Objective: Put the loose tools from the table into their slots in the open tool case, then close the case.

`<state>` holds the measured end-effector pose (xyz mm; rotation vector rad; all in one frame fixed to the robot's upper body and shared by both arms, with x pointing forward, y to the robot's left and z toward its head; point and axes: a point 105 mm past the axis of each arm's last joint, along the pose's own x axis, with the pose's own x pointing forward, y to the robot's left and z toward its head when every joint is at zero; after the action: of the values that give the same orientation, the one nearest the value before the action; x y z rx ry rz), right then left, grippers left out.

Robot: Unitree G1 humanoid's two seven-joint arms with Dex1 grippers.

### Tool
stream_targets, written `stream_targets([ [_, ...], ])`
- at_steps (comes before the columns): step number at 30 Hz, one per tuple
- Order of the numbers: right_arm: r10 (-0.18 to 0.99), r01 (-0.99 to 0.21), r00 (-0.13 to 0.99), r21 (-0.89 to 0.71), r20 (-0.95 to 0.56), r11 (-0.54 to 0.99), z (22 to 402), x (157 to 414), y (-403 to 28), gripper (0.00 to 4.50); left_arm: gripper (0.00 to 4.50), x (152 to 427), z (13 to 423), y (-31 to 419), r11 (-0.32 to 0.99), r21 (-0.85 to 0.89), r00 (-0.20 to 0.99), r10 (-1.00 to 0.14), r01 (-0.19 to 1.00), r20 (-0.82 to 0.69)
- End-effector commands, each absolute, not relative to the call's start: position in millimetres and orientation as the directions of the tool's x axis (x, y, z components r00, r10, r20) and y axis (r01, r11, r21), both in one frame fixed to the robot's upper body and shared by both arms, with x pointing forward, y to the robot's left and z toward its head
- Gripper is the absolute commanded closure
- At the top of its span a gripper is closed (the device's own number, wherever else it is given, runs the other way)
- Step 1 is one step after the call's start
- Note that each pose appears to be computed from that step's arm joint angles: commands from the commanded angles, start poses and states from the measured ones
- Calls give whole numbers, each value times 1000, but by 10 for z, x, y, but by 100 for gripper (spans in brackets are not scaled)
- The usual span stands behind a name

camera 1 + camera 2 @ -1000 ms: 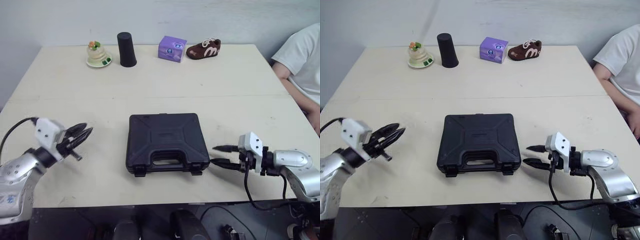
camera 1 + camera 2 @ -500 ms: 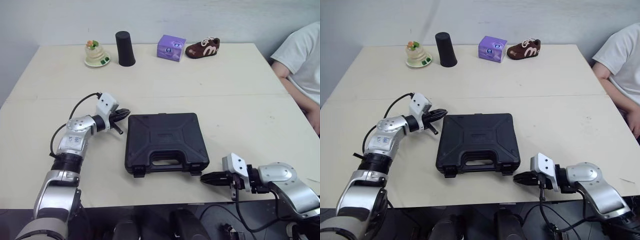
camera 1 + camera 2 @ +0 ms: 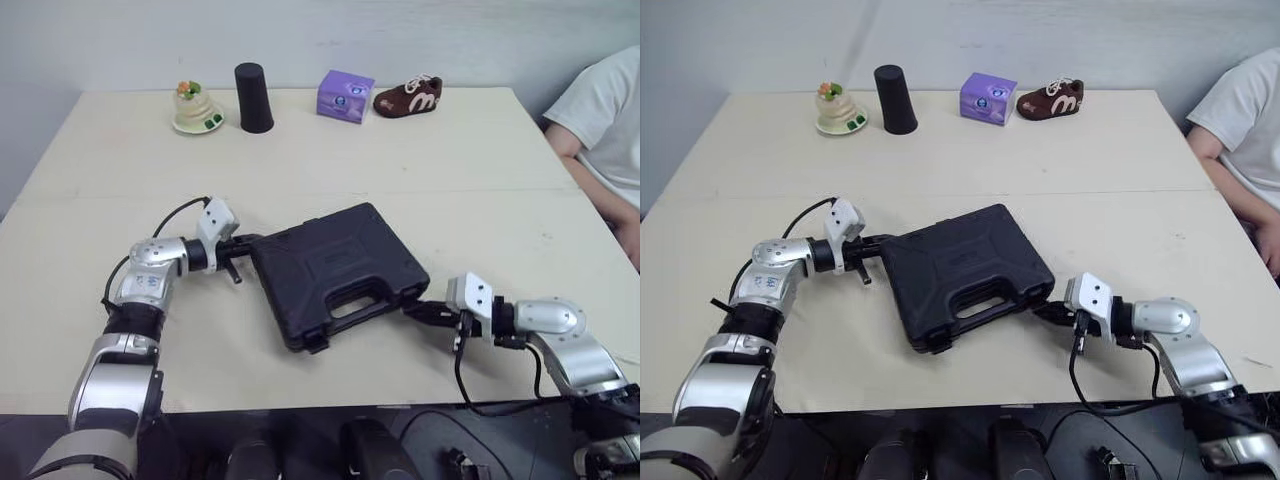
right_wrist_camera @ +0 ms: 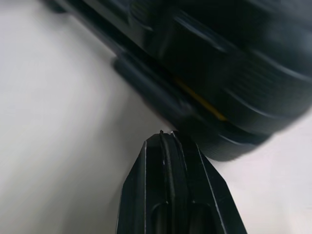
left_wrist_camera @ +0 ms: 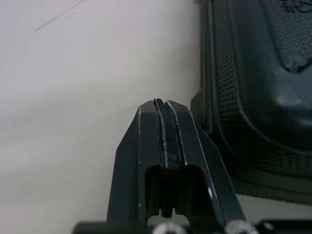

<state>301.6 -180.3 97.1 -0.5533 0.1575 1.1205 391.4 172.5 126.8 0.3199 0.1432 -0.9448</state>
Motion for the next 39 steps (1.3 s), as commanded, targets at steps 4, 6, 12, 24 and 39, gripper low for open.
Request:
stream_targets([
  [4,757,-818,548,-415,-355,397,988,3258,-1933,449,450,3651,1342,1831,544,266,601,-759,796,-250],
  [6,752,-810,559,-426,-350,404,982,3293,-1942,449,450,3564,1345,1834,549,271,608,-755,791,-247],
  [12,745,-803,570,-425,-346,417,936,3259,-1959,449,450,3437,1496,2121,774,200,797,-601,600,-66],
  [24,704,-712,686,-364,-182,600,1168,2975,-2006,449,450,3195,2220,1095,467,303,492,-871,830,-4],
  [39,624,-630,771,-293,-125,719,1145,2903,-2061,449,450,3636,1910,-445,91,306,175,-950,948,-257],
])
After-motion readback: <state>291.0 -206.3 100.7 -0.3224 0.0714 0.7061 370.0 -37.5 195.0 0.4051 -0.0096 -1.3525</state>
